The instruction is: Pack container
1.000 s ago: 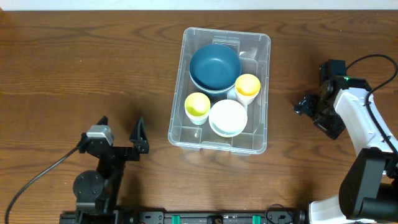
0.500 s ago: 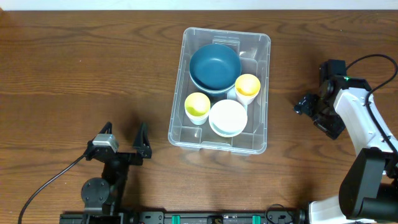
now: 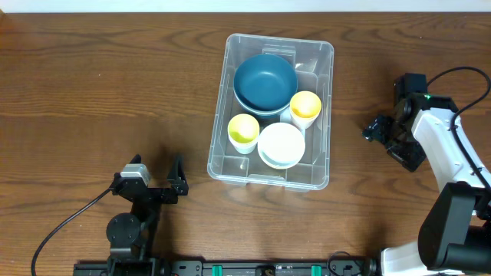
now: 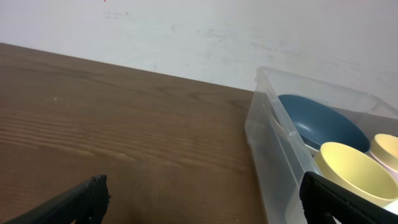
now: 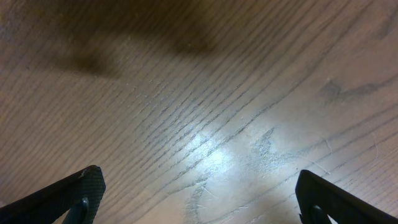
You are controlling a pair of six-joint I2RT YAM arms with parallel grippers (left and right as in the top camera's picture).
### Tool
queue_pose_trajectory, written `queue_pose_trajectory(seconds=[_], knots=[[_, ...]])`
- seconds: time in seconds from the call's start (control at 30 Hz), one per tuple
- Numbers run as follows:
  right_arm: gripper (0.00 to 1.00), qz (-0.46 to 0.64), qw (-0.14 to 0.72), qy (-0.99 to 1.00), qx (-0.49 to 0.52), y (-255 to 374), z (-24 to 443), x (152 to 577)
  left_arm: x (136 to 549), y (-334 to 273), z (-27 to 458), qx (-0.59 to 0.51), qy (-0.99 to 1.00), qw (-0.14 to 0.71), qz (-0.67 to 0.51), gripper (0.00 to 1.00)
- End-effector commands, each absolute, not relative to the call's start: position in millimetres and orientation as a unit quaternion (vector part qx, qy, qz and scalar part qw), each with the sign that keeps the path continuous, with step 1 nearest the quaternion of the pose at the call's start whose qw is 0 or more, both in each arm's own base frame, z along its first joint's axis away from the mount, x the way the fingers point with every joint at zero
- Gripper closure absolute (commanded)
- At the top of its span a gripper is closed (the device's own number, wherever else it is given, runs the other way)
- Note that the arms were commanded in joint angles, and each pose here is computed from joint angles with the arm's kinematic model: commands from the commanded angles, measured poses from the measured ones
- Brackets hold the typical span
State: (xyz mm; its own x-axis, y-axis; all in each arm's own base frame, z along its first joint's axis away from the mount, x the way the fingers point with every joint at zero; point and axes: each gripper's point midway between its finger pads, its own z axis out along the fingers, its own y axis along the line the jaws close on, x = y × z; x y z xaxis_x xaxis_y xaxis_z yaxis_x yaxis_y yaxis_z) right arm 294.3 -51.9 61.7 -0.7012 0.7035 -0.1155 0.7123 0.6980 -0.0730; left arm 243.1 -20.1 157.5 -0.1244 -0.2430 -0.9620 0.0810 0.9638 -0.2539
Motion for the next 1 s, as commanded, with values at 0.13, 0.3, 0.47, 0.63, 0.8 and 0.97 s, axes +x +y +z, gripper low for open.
queue_pose_trajectory(seconds=[0.13, 0.3, 0.47, 0.63, 0.8, 0.97], knots=[[0.01, -0.059, 0.042, 0.918, 0.391, -53, 62, 295, 244, -17, 141, -0.055, 0.752, 0.647, -0.112, 0.02], [0.01, -0.059, 0.042, 0.918, 0.391, -53, 62, 295, 244, -17, 141, -0.055, 0.752, 0.647, -0.112, 0.02], [0.01, -0.059, 0.042, 0.918, 0.391, -53, 62, 295, 244, -17, 141, -0.055, 0.752, 0.647, -0.112, 0.02], [0.01, -0.059, 0.041, 0.918, 0.391, -53, 62, 295, 244, -17, 141, -0.055, 0.752, 0.647, -0.112, 0.02], [0.01, -0.059, 0.042, 0.918, 0.391, -53, 62, 295, 244, -17, 141, -0.055, 0.752, 0.647, -0.112, 0.02], [0.01, -0.045, 0.086, 0.917, 0.388, -50, 88, 299, 244, -17, 141, -0.055, 0.752, 0.647, -0.112, 0.02]])
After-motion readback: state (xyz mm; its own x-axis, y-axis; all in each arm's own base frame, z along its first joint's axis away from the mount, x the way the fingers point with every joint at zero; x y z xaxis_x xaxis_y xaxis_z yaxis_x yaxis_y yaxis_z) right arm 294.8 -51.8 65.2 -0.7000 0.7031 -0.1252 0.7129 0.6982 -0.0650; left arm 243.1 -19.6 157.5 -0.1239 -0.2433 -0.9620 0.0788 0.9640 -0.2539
